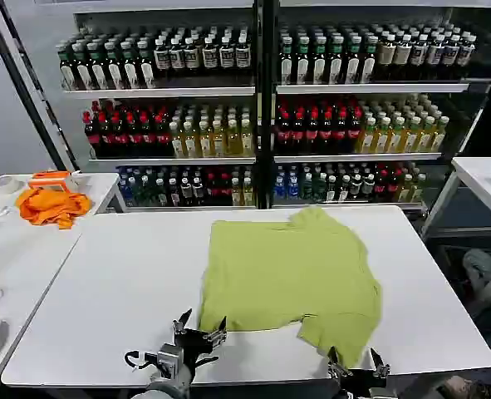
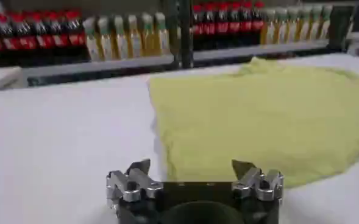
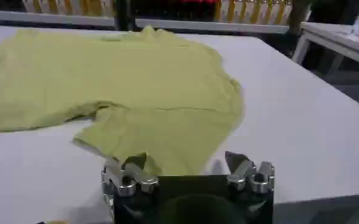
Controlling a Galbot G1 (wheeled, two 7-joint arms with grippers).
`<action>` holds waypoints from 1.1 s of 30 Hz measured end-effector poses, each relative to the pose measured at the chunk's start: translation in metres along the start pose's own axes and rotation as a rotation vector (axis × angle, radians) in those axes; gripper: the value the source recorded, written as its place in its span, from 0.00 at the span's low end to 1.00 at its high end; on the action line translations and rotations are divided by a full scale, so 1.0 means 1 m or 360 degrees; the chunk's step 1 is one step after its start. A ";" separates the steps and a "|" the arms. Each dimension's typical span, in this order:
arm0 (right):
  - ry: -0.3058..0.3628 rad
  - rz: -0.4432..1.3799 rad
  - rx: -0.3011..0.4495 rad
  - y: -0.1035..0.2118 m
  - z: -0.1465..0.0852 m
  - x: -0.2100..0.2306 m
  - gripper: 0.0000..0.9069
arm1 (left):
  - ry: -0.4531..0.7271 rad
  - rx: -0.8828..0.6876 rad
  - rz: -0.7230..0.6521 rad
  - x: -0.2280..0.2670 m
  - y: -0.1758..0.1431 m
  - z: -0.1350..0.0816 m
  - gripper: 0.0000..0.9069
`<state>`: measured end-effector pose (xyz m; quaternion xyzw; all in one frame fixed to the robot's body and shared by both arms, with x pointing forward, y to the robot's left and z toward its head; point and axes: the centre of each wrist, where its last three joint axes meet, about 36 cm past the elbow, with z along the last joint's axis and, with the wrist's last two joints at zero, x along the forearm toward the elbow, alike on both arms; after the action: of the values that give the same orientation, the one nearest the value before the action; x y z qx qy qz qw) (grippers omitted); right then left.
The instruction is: Fold and organize the clothes.
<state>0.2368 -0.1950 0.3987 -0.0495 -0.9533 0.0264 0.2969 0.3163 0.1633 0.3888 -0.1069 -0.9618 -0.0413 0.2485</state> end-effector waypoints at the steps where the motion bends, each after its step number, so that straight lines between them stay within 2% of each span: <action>1: 0.0005 -0.0004 -0.0001 0.001 0.001 0.000 0.23 | 0.0007 0.0003 0.0000 -0.001 0.000 0.000 0.02; 2: 0.0010 -0.0008 -0.0003 0.001 0.001 0.000 0.02 | 0.0017 0.0008 0.0003 -0.002 0.000 0.001 0.02; 3: 0.0014 -0.0010 -0.0005 0.002 0.002 0.000 0.00 | 0.0024 0.0011 0.0007 -0.002 0.000 0.001 0.02; 19: 0.0026 -0.0030 -0.0009 0.001 0.009 -0.003 0.00 | 0.0067 0.0068 0.0036 0.005 0.005 0.008 0.02; 33: -0.0039 -0.0091 -0.0024 -0.007 0.001 0.023 0.00 | -0.0088 0.0224 0.0116 0.037 0.012 -0.003 0.02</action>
<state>0.2172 -0.1992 0.4111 -0.0242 -0.9580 0.0114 0.2854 0.2886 0.1815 0.4095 -0.1252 -0.9643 0.0384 0.2303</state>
